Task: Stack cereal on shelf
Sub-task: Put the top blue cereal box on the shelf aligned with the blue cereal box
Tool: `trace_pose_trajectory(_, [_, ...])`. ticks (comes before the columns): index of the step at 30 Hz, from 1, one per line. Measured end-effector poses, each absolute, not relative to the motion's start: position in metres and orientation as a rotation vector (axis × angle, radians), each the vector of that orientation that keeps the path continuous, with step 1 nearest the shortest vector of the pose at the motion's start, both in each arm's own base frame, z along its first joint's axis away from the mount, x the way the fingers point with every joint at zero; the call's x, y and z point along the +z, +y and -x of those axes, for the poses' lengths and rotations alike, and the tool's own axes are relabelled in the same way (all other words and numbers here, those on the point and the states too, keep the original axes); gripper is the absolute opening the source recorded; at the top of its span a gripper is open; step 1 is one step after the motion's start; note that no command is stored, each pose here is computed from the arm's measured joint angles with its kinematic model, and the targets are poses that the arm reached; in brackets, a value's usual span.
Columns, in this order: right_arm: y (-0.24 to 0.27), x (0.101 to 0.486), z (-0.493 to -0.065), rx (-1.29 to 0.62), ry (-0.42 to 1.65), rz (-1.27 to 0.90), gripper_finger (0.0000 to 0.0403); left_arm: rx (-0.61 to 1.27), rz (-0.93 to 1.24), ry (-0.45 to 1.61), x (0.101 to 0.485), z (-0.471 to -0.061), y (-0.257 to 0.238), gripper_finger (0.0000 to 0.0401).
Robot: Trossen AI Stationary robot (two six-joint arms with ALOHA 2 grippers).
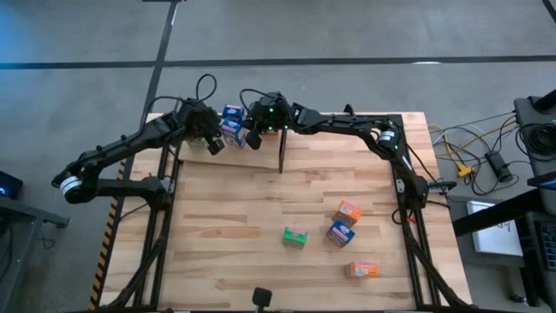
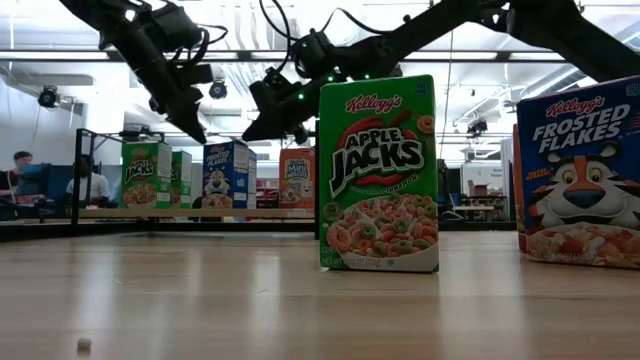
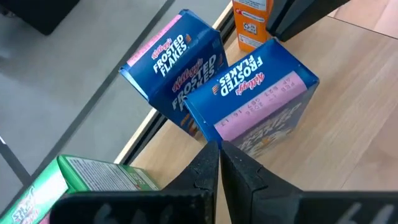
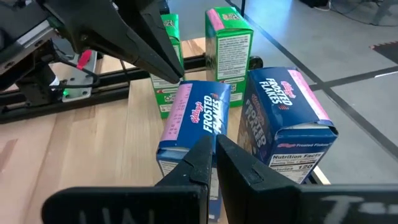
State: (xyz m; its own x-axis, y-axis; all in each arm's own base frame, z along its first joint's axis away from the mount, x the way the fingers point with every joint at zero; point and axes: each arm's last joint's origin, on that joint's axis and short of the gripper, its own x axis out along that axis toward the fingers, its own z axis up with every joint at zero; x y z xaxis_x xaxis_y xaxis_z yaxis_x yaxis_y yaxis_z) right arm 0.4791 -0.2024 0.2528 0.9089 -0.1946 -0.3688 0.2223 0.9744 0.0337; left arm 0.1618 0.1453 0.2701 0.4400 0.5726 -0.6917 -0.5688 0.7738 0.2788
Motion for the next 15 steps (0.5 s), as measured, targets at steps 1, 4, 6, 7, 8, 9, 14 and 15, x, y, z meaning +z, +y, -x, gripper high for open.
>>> trace_pose_trajectory(1, [-0.2026,0.2528,-0.4791,-0.215,0.373,-0.076,0.0012,0.709,-0.001,0.863,0.2699,-0.1616,0.1451,0.0])
trace_pose_trajectory(4, [-0.2027,0.2518,-0.4793,-0.215,0.375,-0.07,0.0012,0.709,0.006,0.863,0.2697,-0.1616,0.1448,0.0])
trace_pose_trajectory(6, [-0.2029,0.2502,-0.4797,-0.215,0.378,-0.07,0.0012,0.704,0.008,0.863,0.2695,-0.1616,0.1446,0.0])
trace_pose_trajectory(7, [-0.2032,0.2483,-0.4803,-0.215,0.38,-0.071,0.0012,0.704,0.008,0.863,0.2695,-0.1616,0.1446,0.0])
trace_pose_trajectory(8, [-0.2034,0.2469,-0.4809,-0.215,0.381,-0.071,0.0012,0.704,0.008,0.862,0.2697,-0.1616,0.1445,0.0])
trace_pose_trajectory(9, [-0.2035,0.2464,-0.481,-0.215,0.381,-0.071,0.0012,0.704,0.008,0.861,0.2699,-0.1615,0.1445,0.0])
trace_pose_trajectory(14, [-0.2037,0.2459,-0.481,-0.214,0.385,-0.063,0.0012,0.707,-0.002,0.843,0.2718,-0.162,0.1447,0.0])
trace_pose_trajectory(15, [-0.2037,0.2459,-0.481,-0.212,0.386,-0.054,0.0012,0.708,-0.004,0.838,0.2722,-0.1621,0.1448,0.0])
